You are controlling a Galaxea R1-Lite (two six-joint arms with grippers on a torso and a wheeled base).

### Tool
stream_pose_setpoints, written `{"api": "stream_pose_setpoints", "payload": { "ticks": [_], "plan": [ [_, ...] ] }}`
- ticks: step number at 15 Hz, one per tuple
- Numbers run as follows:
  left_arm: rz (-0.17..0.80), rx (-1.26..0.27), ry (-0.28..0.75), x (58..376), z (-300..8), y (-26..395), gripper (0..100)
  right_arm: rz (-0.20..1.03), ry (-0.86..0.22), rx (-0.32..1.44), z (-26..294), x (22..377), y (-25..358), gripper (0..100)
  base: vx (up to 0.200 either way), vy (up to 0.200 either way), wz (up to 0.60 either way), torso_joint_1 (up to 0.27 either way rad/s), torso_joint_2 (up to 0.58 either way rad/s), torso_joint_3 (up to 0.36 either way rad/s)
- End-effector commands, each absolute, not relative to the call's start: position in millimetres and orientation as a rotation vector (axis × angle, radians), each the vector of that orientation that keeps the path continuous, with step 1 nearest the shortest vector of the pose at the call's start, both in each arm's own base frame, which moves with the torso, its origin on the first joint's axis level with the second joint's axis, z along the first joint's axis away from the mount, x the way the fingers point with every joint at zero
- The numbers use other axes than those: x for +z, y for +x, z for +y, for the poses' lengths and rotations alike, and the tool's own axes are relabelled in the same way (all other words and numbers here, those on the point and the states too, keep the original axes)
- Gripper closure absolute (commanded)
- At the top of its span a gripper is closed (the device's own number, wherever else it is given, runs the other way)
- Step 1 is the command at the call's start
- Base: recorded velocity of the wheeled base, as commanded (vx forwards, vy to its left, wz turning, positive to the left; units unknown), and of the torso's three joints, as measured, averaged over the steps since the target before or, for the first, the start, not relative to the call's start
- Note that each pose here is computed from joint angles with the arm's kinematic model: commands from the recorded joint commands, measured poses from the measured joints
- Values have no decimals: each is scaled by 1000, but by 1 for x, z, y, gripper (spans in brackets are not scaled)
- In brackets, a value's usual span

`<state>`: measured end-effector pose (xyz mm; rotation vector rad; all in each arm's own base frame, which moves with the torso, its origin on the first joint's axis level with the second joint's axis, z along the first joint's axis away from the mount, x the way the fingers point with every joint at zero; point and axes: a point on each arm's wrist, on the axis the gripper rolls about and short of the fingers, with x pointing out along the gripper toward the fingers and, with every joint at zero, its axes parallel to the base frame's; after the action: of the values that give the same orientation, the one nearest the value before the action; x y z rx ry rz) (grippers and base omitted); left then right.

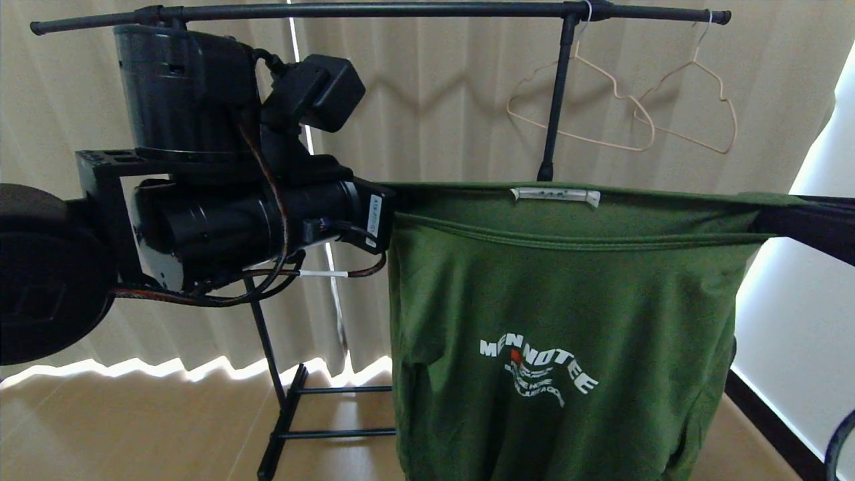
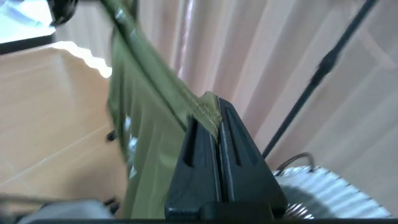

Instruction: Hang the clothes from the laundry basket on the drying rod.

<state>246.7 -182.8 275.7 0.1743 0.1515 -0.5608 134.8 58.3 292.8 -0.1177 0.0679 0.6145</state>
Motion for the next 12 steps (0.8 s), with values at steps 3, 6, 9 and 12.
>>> {"api": "stream_pose_setpoints", "payload": {
  "ticks": [3,6,9,12],
  "plan": [
    [155,-565,174,285,-171,230,100,67,-116,523,60,288,171,100,0,0,0,0,0,0],
    [153,-675,170,291,-155,192,100,-2,-79,517,71,289,202,100,0,0,0,0,0,0],
    [147,-760,170,290,-148,164,100,-44,-64,523,76,292,214,100,0,0,0,0,0,0],
    [169,-781,181,281,-150,159,100,-33,-64,521,77,289,215,100,0,0,0,0,0,0]
  ]
}}
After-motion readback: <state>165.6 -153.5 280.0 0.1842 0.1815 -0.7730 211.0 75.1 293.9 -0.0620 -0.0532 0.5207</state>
